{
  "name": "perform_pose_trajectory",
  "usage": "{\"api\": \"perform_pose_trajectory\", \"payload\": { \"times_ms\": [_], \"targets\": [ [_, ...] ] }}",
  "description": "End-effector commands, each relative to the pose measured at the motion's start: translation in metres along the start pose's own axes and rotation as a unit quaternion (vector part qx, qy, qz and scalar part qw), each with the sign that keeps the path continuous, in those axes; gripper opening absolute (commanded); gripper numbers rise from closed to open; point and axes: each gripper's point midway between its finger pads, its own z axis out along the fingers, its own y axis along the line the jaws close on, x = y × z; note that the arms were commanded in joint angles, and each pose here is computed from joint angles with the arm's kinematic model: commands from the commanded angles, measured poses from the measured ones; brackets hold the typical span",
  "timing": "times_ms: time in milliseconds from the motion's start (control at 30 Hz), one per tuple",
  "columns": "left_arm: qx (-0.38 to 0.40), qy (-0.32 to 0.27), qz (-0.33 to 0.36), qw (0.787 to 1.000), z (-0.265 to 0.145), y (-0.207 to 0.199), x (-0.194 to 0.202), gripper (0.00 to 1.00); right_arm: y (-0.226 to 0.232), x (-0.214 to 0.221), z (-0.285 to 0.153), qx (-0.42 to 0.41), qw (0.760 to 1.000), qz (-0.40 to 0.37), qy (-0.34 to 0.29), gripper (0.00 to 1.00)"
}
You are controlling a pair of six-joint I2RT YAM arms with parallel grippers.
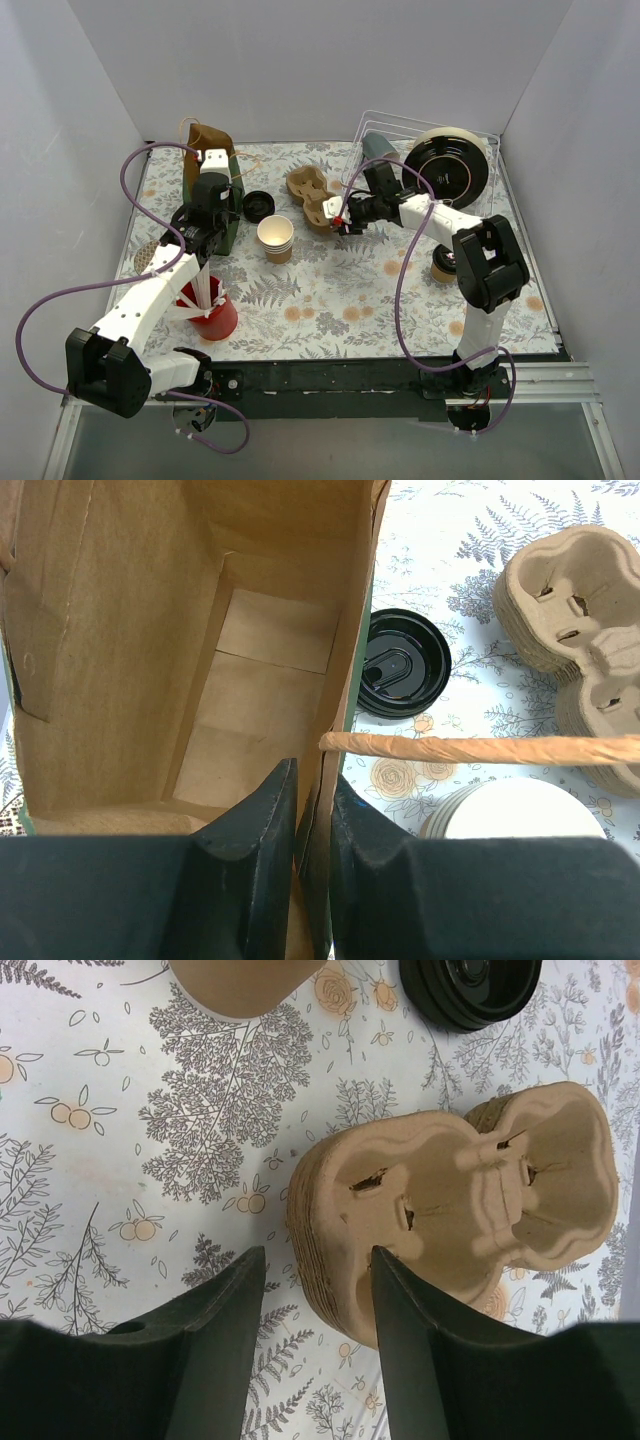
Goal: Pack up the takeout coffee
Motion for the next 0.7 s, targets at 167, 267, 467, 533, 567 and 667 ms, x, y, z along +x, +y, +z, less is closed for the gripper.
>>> {"api": "perform_pose_trajectory", "payload": {
  "times_ms": [167, 267, 467, 533, 567, 667],
  "targets": [
    [-0.004, 0.033, 0.012, 0.999, 0.0016, 0.0024, 0.0227, 0.15, -0.0122, 0.0059, 0.0092, 0.03, 0.999, -0.023, 0.007, 0.52],
    [-0.005, 0.034, 0.013, 0.999, 0.0013, 0.0037, 0.0238, 0.15, -0.0145, 0.0051, 0.0111, 0.035, 0.999, -0.019, 0.004, 0.5],
    [-0.008, 0.033, 0.013, 0.999, 0.0006, 0.005, 0.0232, 0.15, -0.0116, 0.0087, 0.0151, 0.025, 1.0, -0.01, 0.006, 0.44],
    [-0.008, 0.033, 0.013, 0.999, 0.001, 0.0048, 0.0232, 0.15, -0.0102, 0.009, 0.0156, 0.021, 1.0, -0.007, 0.006, 0.42],
    [-0.008, 0.033, 0.014, 0.999, 0.0014, 0.0048, 0.0236, 0.15, -0.0108, 0.0086, 0.0155, 0.021, 1.0, -0.008, 0.006, 0.42],
    [-0.007, 0.033, 0.013, 0.999, 0.0009, 0.0043, 0.0233, 0.15, -0.0116, 0.0071, 0.0161, 0.021, 1.0, -0.006, 0.003, 0.39]
  ]
}}
